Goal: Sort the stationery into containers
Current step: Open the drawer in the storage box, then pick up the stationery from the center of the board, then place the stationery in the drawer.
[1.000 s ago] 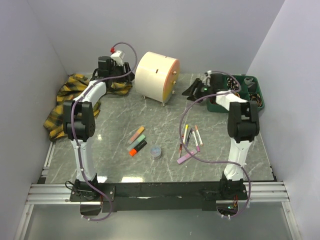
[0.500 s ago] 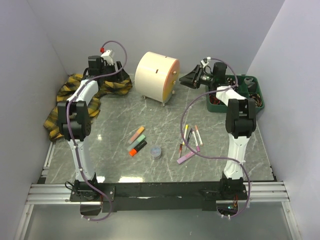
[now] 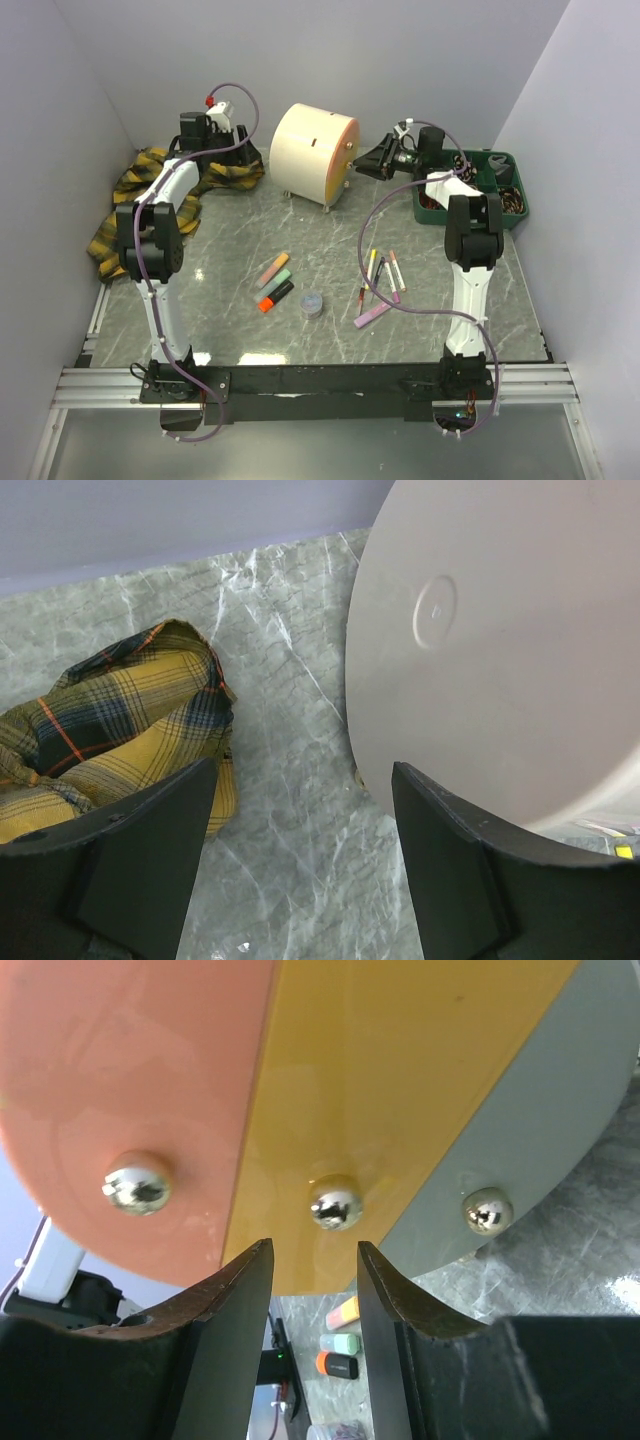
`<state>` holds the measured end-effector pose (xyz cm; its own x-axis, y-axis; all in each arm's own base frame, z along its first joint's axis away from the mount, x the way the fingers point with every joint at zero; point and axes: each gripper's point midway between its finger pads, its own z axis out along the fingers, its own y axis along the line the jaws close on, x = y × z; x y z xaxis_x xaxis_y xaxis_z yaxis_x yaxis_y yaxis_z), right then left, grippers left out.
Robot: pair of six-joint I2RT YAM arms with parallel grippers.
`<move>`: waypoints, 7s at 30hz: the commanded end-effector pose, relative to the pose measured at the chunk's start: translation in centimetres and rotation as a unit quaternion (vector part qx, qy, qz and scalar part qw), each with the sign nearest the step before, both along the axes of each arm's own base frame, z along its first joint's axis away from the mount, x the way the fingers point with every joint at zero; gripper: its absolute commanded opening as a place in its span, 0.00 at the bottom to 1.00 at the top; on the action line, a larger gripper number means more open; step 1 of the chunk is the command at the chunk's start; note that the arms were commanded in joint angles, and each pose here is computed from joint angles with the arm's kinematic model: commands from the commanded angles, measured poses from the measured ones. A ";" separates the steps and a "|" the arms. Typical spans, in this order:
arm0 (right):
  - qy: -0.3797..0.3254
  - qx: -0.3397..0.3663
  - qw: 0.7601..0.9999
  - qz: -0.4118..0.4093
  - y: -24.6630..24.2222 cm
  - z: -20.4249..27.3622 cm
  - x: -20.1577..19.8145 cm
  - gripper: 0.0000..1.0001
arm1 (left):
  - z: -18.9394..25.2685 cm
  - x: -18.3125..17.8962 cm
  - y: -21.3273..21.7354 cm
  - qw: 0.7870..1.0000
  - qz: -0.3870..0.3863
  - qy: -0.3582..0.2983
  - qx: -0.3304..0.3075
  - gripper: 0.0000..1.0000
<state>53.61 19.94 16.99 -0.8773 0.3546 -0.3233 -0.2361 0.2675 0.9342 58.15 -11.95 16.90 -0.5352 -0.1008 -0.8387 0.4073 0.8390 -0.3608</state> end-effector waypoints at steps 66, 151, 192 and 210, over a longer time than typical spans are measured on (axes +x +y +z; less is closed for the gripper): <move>-0.033 -0.047 0.997 -0.050 -7.0 2.3 -1.9 0.17 | 6.6 -1.1 1.8 0.997 0.020 -0.076 0.023 0.78; -0.519 -0.346 0.550 0.555 14.4 -10.2 -34.5 0.93 | 4.1 -24.0 7.0 0.997 0.081 -0.006 0.004 0.99; -0.491 -0.505 0.677 0.211 3.7 12.1 -13.0 0.30 | 7.3 -16.7 8.0 0.998 0.063 -0.009 -0.019 0.99; -0.403 -0.539 0.723 0.156 2.0 8.5 -4.6 0.29 | 5.9 -17.3 7.9 0.998 0.061 0.007 -0.017 0.99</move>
<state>47.57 21.72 23.27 -0.2308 -0.6934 -0.6825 -0.8334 0.5029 -0.2291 40.56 -3.84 21.05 -0.5776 -0.2075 -0.7895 0.2523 0.8745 -0.4143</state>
